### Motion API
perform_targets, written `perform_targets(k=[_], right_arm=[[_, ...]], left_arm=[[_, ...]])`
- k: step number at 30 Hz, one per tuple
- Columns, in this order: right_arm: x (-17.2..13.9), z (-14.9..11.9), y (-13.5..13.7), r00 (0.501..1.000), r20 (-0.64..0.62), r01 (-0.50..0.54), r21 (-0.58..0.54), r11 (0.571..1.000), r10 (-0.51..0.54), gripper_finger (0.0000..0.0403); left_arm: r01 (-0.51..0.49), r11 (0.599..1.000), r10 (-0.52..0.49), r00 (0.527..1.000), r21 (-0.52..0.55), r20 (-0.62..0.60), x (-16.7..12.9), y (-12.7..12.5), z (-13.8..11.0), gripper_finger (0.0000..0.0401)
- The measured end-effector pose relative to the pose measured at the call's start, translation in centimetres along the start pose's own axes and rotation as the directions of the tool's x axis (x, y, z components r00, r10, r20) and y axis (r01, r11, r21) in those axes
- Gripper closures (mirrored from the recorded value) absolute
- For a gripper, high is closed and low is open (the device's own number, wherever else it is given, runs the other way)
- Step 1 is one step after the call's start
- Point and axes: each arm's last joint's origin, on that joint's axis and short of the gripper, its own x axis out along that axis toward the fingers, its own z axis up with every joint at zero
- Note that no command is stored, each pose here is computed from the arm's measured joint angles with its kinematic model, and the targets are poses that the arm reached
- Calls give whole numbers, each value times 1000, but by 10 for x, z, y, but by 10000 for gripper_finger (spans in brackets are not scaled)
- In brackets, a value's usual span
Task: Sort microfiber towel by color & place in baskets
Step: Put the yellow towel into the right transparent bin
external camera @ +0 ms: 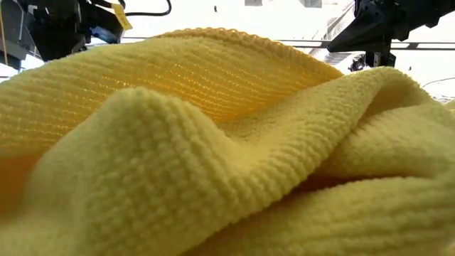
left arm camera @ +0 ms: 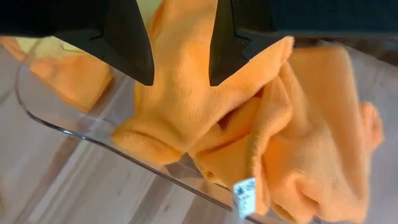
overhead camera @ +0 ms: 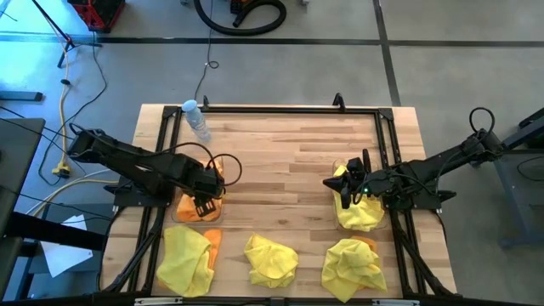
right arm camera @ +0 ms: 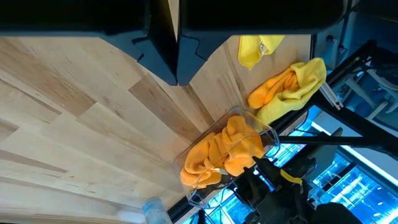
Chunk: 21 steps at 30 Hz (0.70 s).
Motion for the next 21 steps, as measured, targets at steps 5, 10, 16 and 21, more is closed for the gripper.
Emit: perform_targets(k=[5,10,16,21], right_arm=[[0,0,0,1000,0,0,-4,1000,0,403],[0,0,0,1000,0,0,-5,1000,0,403],[0,0,0,1000,0,0,-7,1000,0,403],[0,1,0,1000,18,18,-75,997,-17,403]], left_arm=[[-8,1000,8,999,1,31,1,-1,3,261],[70,998,-70,995,9,77,-11,-4,1,261],[180,984,-178,957,11,228,-44,-15,8,261],[220,972,-234,928,79,290,-52,-21,13,261]])
